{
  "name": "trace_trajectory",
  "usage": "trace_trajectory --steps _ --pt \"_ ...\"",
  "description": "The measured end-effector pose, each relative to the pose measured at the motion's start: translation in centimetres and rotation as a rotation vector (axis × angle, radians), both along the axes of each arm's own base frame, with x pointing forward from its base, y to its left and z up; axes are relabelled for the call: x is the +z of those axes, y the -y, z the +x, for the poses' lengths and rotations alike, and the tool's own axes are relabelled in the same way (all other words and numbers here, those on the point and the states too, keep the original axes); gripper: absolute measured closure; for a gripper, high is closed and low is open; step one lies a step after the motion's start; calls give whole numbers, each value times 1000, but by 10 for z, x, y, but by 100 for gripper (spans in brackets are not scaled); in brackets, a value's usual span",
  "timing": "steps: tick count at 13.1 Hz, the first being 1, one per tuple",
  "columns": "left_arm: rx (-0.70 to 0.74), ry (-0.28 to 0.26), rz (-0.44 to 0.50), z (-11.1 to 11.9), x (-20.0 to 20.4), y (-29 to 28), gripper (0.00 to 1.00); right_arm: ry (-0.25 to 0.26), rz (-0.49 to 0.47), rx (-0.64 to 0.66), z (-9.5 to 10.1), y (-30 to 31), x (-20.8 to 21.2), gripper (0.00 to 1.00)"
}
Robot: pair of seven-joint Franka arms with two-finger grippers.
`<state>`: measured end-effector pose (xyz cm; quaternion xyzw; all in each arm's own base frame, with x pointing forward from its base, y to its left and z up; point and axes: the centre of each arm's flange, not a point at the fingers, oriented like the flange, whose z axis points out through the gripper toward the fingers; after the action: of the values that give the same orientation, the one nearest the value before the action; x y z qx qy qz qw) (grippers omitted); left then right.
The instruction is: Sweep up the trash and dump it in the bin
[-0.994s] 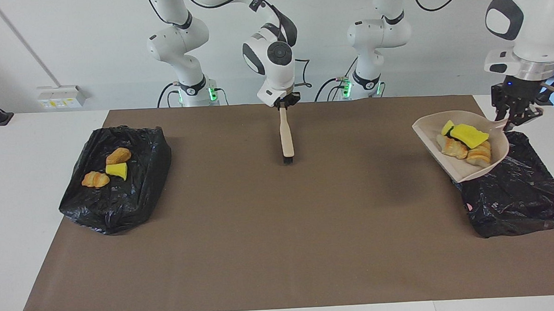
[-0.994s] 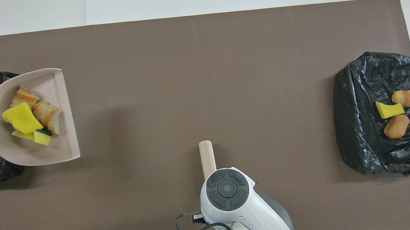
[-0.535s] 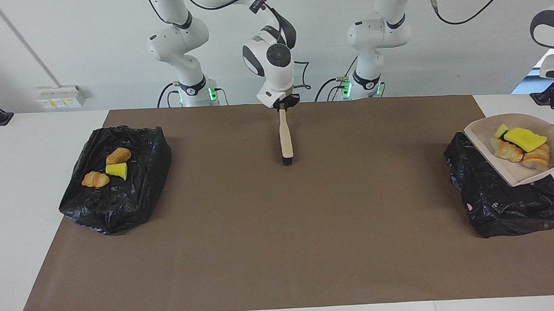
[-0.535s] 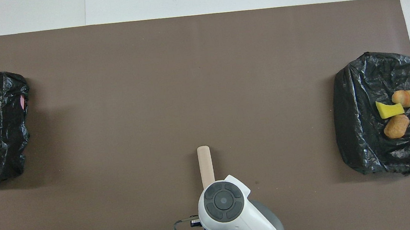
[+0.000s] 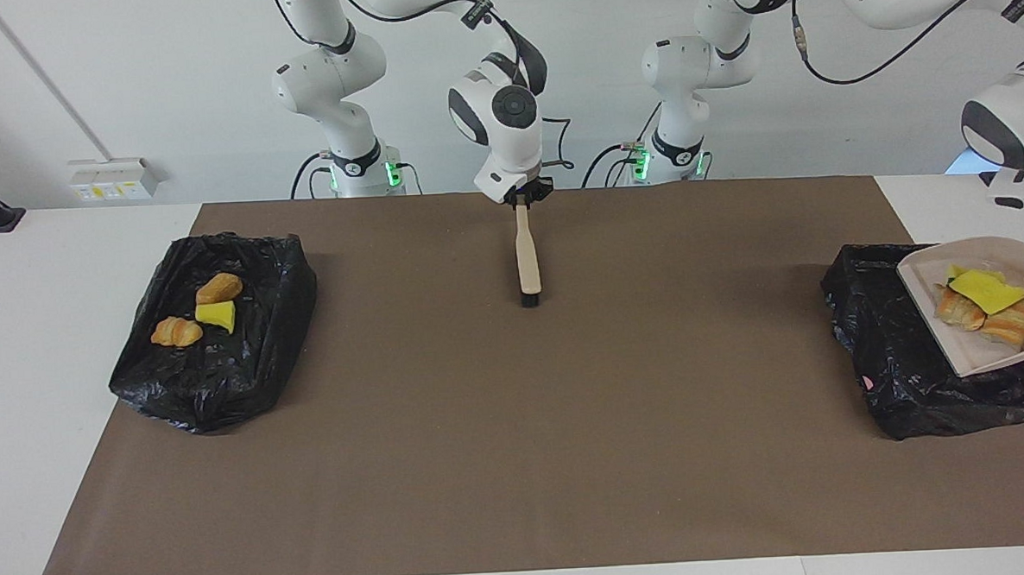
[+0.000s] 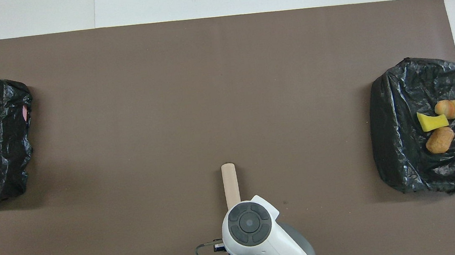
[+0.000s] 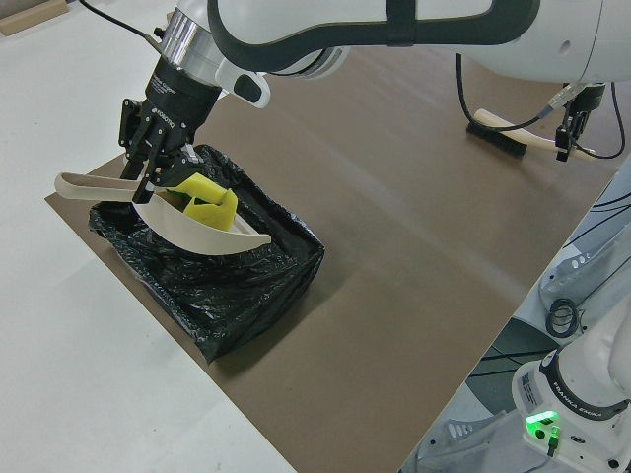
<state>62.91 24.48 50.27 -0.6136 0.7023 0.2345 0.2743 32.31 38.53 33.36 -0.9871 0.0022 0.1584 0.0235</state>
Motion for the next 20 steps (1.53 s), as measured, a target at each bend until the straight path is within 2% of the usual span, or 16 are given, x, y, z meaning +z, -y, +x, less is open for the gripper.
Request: trace_trajectory --steps 2,4,6,8,10,14,15,20 --pt "-2 -22 79 1 -2 2 68 -1 0 1 0 0 0 40" --pt "32 -29 148 -1 -1 0 68 2 3 0 1 -1 1 18" --pt "32 -42 219 -4 4 -2 68 15 18 -3 6 -5 7 0" --pt "36 -25 260 -4 15 3 68 32 35 -11 15 -8 17 0" --pt "41 18 275 -9 37 9 68 50 51 -31 28 -6 27 0" --pt "20 104 247 -19 84 36 68 138 38 -71 73 24 50 0" --pt "22 115 210 -18 87 50 68 166 23 -80 86 37 55 0" --pt "100 156 -126 -9 58 115 68 323 -76 -120 154 109 83 0"
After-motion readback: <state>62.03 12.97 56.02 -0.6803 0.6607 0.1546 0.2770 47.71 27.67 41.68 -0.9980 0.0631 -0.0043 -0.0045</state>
